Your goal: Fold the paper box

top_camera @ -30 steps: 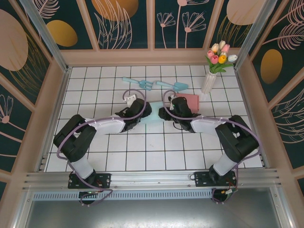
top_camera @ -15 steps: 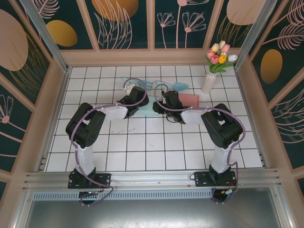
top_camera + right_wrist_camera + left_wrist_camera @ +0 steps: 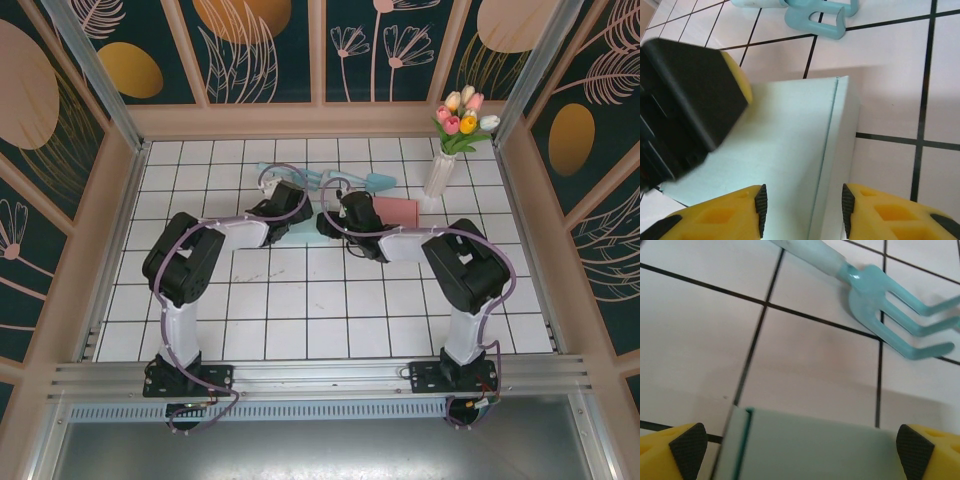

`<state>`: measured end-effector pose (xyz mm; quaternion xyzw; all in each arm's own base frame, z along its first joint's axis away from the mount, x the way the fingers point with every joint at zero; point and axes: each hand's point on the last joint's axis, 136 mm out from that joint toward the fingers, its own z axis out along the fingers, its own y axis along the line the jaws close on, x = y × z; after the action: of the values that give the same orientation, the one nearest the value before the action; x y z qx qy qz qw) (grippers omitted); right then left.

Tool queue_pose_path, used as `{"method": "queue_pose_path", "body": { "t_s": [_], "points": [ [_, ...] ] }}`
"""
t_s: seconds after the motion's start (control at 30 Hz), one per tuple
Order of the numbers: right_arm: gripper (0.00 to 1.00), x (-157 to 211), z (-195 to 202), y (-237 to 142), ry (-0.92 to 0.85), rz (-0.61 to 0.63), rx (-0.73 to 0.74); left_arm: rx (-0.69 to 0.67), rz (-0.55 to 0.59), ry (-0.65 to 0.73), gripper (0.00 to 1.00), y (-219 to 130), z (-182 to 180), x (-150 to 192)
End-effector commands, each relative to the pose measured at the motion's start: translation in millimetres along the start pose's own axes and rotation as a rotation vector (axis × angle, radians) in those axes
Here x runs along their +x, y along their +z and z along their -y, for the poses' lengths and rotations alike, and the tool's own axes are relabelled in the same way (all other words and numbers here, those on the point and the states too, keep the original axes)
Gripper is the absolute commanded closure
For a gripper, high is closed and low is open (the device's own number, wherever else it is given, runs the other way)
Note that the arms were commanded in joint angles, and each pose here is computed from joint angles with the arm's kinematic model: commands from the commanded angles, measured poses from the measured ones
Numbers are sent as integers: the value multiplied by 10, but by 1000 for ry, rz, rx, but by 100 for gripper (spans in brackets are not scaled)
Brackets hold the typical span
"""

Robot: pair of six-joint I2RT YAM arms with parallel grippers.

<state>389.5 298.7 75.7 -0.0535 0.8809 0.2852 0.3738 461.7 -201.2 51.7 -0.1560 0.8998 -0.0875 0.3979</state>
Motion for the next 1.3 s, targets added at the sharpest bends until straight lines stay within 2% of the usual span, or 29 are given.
{"method": "queue_pose_path", "body": {
  "t_s": [0.0,0.2,0.43,0.53,0.63,0.8,0.9,0.93,0.97,1.13,1.27],
  "points": [
    [53,-225,-79,-219,-21,83,-2,-31,32,-23,1,-142,-101,-186],
    [51,-329,-68,-639,-22,155,16,-17,95,-61,1,-476,-205,-355],
    [49,-528,159,-1322,-63,303,161,2,236,-102,1,-1099,-390,-674],
    [47,-742,286,-1706,-86,409,253,-11,357,-131,1,-1426,-558,-866],
    [42,-961,507,-2094,-76,509,351,-113,523,-170,1,-1813,-878,-1104],
    [40,-1149,1304,-2699,20,621,583,-318,753,-114,1,-2297,-1331,-1323],
    [21,-1060,1724,-2934,62,696,639,-323,782,-27,1,-2259,-1488,-1329],
    [8,-998,1851,-2976,83,723,652,-330,775,-22,2,-2216,-1577,-1335],
    [2,-936,1969,-3004,118,751,668,-347,764,-28,1,-2171,-1676,-1339],
    [1,-718,2356,-2954,74,761,718,-464,706,-45,1,-1946,-2200,-1262],
    [1,-520,2749,-2912,174,712,756,-474,676,-21,1,-1719,-2406,-1077]
  ]
}}
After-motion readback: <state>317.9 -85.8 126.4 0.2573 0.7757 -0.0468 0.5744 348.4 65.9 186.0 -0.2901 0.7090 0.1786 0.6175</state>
